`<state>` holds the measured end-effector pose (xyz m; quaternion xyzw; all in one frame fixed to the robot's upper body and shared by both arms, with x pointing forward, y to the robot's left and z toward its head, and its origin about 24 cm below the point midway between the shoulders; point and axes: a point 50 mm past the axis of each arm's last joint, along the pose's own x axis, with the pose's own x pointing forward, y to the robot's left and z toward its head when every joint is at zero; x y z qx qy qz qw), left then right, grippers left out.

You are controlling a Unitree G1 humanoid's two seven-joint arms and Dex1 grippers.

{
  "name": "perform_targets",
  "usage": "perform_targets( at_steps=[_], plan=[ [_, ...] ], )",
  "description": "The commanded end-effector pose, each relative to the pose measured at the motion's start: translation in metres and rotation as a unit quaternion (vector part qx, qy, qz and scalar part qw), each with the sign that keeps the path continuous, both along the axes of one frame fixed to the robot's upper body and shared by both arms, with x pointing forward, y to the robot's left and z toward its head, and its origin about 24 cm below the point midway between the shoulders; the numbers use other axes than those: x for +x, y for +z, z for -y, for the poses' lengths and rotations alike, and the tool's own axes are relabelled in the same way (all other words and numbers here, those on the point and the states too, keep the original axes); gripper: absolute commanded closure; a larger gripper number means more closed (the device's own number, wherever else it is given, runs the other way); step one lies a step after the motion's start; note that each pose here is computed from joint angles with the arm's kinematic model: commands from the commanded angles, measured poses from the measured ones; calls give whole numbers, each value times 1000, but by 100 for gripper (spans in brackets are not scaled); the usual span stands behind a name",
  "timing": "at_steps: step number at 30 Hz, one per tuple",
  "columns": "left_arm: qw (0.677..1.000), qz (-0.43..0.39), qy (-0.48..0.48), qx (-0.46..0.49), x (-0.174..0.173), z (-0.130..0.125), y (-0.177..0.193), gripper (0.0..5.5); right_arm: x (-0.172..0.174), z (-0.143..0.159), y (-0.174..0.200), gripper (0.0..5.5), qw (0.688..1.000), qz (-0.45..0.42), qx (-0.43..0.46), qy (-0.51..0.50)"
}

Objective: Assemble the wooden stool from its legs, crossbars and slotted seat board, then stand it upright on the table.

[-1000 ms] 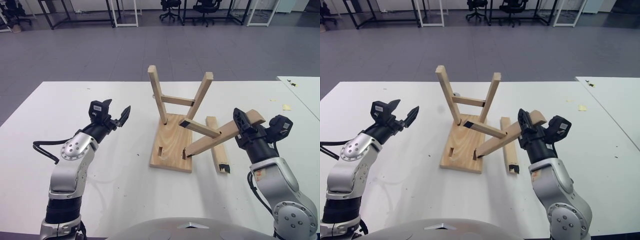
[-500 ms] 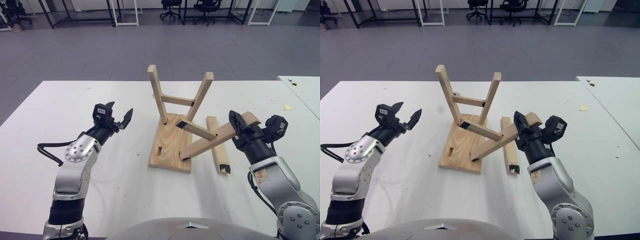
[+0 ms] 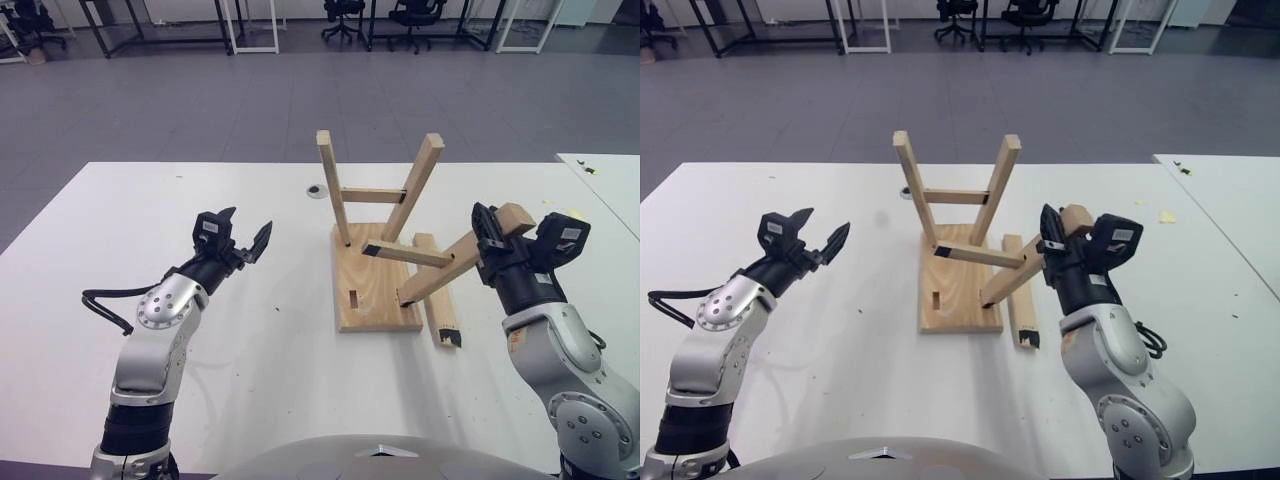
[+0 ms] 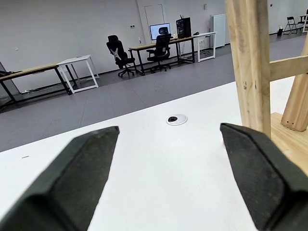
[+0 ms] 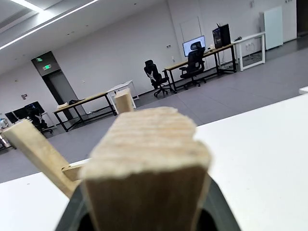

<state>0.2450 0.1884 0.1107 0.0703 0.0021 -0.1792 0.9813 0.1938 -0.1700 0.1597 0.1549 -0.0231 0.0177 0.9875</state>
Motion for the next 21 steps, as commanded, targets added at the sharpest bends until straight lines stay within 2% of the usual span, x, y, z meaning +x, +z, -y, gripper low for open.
perform_targets(
  at_steps=[1, 5, 8, 10, 13, 18, 20, 21],
  plan=[
    [1000, -4, 5, 3, 0, 2, -1, 163, 0, -8, -22, 447, 996, -49, -66, 18],
    [1000, -4, 4, 2, -1, 4, -1, 163, -3, -4, -58, 447, 980, -158, -122, 11],
    [1000, -4, 2, -1, -2, 8, 0, 163, -3, -8, -68, 447, 974, -189, -120, 18],
    [1000, -4, 1, -3, -2, 9, -1, 163, 4, -9, -57, 447, 981, -159, -108, 17],
    [1000, -3, 3, -2, -1, 10, -1, 163, 19, -3, -22, 447, 993, -57, -107, 10],
    [1000, 2, 3, 0, 1, 11, 0, 163, 26, -12, 22, 447, 992, 62, -101, 40],
    [1000, 4, 3, 0, 2, 12, 0, 163, 27, -16, 30, 385, 991, 83, -95, 48],
    [1000, 5, 3, -1, 2, 12, 0, 163, 27, -17, 33, 371, 990, 91, -92, 51]
  ],
)
